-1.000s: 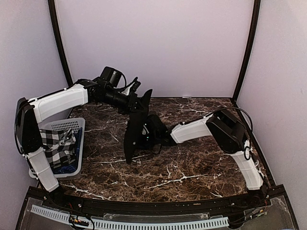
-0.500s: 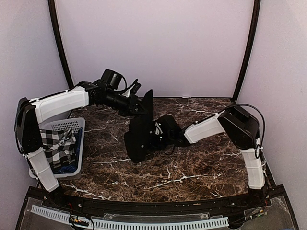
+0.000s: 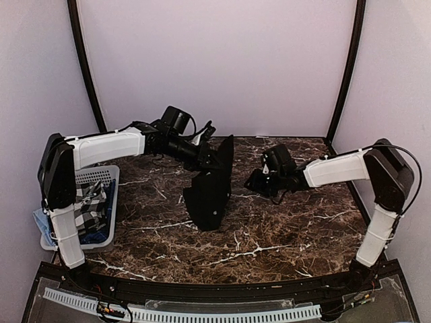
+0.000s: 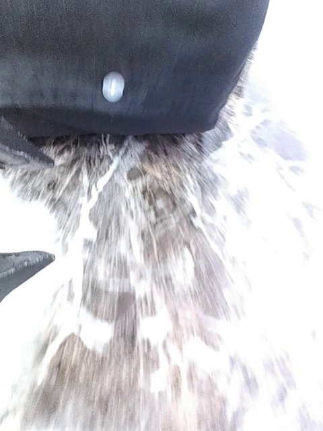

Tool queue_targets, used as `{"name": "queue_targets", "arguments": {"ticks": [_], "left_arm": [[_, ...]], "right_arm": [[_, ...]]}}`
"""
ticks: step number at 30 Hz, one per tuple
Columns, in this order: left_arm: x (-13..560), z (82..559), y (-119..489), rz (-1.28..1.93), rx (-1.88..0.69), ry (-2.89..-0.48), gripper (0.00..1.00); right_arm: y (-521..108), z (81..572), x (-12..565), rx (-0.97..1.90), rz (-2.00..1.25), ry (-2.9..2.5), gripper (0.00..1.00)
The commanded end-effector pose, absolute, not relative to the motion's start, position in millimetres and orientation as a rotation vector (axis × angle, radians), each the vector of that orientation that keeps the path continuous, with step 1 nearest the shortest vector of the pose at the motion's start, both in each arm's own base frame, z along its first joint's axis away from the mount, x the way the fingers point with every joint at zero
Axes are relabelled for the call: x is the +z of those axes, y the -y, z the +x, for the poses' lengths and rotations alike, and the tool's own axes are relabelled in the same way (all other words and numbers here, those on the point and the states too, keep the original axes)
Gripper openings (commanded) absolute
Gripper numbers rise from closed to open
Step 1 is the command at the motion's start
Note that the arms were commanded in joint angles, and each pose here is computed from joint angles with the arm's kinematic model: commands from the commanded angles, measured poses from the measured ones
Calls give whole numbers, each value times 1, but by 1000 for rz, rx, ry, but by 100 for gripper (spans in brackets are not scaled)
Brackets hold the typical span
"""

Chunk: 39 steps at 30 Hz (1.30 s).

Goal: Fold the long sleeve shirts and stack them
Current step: Turn over the square folded shirt at the center of the board, then adjust the square-folded shirt at the center of the board.

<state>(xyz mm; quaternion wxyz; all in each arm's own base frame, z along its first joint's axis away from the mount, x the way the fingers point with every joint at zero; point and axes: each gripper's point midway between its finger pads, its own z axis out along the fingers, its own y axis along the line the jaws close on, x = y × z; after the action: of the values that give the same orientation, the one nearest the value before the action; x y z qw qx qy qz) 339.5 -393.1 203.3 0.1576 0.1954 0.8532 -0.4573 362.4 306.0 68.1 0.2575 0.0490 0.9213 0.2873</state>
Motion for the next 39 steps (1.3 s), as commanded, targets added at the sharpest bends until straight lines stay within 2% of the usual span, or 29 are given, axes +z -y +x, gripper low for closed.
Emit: {"name": "queue_targets", "arguments": {"ticks": [1, 4, 5, 6, 8, 11, 15, 20, 25, 34, 39], "left_arm": [[219, 340, 435, 616, -1404, -2365, 1], [204, 329, 478, 658, -1456, -2379, 28], [201, 327, 485, 664, -1465, -2383, 32], [201, 323, 495, 667, -1484, -2382, 41], [208, 325, 500, 648, -1478, -2369, 53], [223, 338, 488, 596, -1377, -2356, 63], [236, 361, 450, 440, -1271, -2360, 64], [203, 371, 383, 242, -1130, -2449, 64], [154, 358, 324, 139, -1046, -2549, 67], [104, 292, 326, 254, -1294, -2645, 71], [76, 264, 335, 290, -1284, -2728, 69]], "right_arm": [[-257, 361, 96, 575, 146, -2462, 42], [-234, 361, 124, 476, 157, -2418, 49], [-225, 360, 131, 441, 168, -2412, 51], [-217, 358, 135, 410, 180, -2412, 53], [-203, 353, 141, 379, 201, -2411, 59], [-197, 347, 140, 380, 197, -2412, 65], [-205, 343, 118, 394, 144, -2476, 67], [-214, 334, 92, 396, 99, -2556, 63], [-209, 324, 62, 325, 82, -2639, 61], [-220, 299, 23, 333, 5, -2741, 47], [-248, 294, 7, 354, -76, -2771, 41]]}}
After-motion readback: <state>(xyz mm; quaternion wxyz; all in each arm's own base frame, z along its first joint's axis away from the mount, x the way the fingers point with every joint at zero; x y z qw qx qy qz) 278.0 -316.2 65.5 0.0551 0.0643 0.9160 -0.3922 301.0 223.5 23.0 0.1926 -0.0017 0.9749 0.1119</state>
